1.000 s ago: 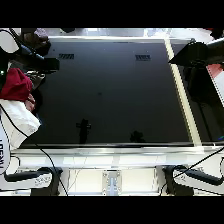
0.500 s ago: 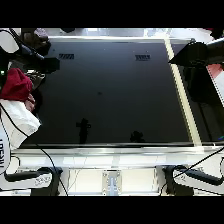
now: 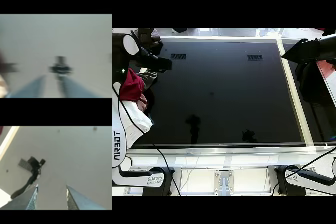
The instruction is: Fold the shirts.
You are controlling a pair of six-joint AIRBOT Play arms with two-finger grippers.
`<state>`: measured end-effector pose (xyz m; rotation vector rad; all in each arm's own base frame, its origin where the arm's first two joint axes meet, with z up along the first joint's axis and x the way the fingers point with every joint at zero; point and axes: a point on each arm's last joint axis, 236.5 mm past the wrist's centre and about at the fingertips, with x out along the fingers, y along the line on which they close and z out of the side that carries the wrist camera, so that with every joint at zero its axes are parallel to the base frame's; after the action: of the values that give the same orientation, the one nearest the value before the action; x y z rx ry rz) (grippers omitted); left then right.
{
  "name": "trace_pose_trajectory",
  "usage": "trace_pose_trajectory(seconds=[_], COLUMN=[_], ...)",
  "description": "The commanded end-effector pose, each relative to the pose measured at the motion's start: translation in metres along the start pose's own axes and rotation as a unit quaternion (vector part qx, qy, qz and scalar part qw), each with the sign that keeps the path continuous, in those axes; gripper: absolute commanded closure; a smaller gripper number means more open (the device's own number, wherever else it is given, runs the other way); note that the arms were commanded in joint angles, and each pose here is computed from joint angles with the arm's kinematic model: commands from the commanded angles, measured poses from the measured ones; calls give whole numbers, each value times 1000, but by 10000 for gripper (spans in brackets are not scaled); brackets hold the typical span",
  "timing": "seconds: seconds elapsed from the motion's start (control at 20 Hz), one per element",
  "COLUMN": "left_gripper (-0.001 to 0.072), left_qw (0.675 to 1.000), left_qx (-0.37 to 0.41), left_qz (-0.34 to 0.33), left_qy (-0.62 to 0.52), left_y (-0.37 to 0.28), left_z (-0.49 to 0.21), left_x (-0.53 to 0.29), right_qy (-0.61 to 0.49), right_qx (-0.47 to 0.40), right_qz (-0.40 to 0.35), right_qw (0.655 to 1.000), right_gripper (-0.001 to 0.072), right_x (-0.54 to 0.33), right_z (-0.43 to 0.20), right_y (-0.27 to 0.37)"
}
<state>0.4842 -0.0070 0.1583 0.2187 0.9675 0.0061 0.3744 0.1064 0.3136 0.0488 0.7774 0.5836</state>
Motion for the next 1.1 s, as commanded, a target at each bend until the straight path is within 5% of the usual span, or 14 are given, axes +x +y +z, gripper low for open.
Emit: trace_pose_trajectory(seconds=[0.0, 0.25, 0.6, 1.05], left_gripper=[25, 21, 22, 23], left_qw=[968, 934, 917, 921], left_qx=[58, -94, -285, -256], left_qz=[242, 340, 275, 273], left_qy=[-26, -60, 44, 105], left_y=[118, 240, 304, 323], left_z=[19, -5, -116, -163], left_x=[-22, -36, 42, 126], right_qy=[-51, -68, -103, -110], right_qx=[-4, -2, 1, 29], right_qz=[-3, 0, -9, 42], right_qw=[999, 998, 995, 993], right_gripper=[321, 322, 320, 320], right_x=[-1, -2, -4, -6], right_z=[24, 32, 49, 53], right_y=[-1, 0, -5, 18])
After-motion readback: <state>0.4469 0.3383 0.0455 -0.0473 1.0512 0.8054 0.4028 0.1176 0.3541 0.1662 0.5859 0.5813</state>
